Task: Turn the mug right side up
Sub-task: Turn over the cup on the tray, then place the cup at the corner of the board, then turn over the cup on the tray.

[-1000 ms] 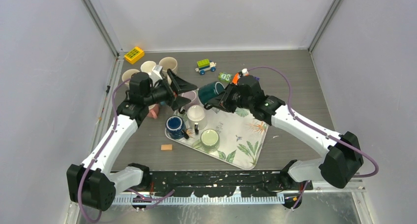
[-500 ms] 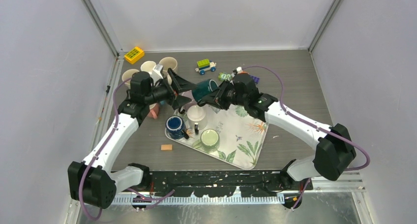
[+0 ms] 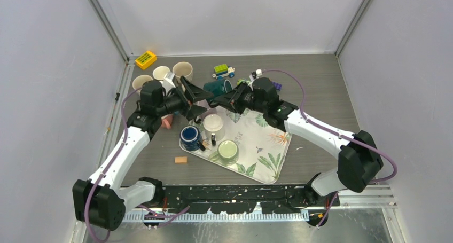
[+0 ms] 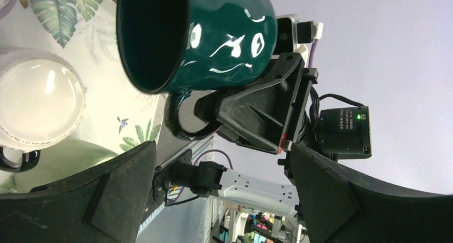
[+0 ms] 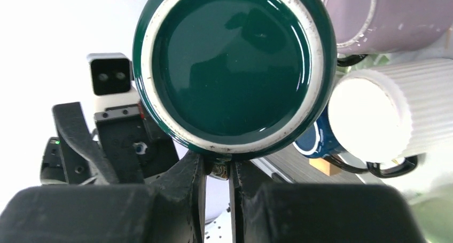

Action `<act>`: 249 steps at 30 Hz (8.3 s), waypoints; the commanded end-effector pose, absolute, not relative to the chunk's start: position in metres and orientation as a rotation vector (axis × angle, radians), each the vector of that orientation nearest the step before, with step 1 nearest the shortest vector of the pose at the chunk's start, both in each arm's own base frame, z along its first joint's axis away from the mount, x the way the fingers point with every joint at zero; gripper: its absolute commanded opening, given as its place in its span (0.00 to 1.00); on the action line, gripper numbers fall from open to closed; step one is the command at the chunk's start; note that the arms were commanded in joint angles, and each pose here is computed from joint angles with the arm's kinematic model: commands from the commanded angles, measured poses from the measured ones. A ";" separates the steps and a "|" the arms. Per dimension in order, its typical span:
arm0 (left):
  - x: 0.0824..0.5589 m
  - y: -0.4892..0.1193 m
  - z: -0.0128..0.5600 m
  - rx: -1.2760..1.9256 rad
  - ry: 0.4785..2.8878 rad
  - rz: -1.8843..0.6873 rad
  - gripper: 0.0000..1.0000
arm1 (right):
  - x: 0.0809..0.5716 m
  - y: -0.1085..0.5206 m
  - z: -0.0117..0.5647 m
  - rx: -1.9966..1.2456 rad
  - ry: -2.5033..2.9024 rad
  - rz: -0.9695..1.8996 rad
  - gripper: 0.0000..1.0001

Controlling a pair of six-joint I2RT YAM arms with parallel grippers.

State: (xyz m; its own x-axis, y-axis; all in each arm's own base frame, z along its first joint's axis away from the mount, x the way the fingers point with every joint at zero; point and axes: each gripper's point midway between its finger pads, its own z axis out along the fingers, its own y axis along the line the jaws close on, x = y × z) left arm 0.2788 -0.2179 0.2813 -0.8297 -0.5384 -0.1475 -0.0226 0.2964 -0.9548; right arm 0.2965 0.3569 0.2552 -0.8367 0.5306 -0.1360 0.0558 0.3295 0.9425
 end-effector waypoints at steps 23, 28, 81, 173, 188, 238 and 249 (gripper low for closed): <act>0.310 -0.200 0.308 -0.899 1.795 -1.731 0.69 | 0.300 0.362 0.349 0.483 1.690 1.856 0.01; 0.316 -0.199 0.309 -0.936 1.771 -1.748 0.59 | 0.297 0.365 0.354 0.472 1.669 1.877 0.01; 0.318 -0.214 0.321 -0.878 1.771 -1.851 0.09 | 0.285 0.399 0.351 0.380 1.699 2.018 0.01; 0.252 0.035 0.092 -1.037 2.011 0.203 0.54 | 0.254 0.283 0.209 -0.094 2.310 0.842 1.00; 0.228 0.010 0.153 -0.871 2.080 -0.001 0.84 | 0.233 0.289 0.193 -0.185 2.336 0.631 1.00; 0.146 -0.290 0.114 0.912 2.311 -0.720 0.94 | 0.237 0.161 0.149 0.336 2.345 0.406 1.00; 0.151 -0.325 0.114 0.864 2.326 -0.778 0.76 | 0.236 0.152 0.144 0.367 2.343 0.399 1.00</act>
State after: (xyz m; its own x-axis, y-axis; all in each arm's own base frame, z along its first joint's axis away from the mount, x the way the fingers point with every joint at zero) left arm 0.1432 -0.2902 0.0921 -0.6742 0.4478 -0.5874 0.6906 0.6642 -0.2863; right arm 0.2332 0.1547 0.1391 -0.7205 0.3562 -0.5949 0.1506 0.9179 0.3673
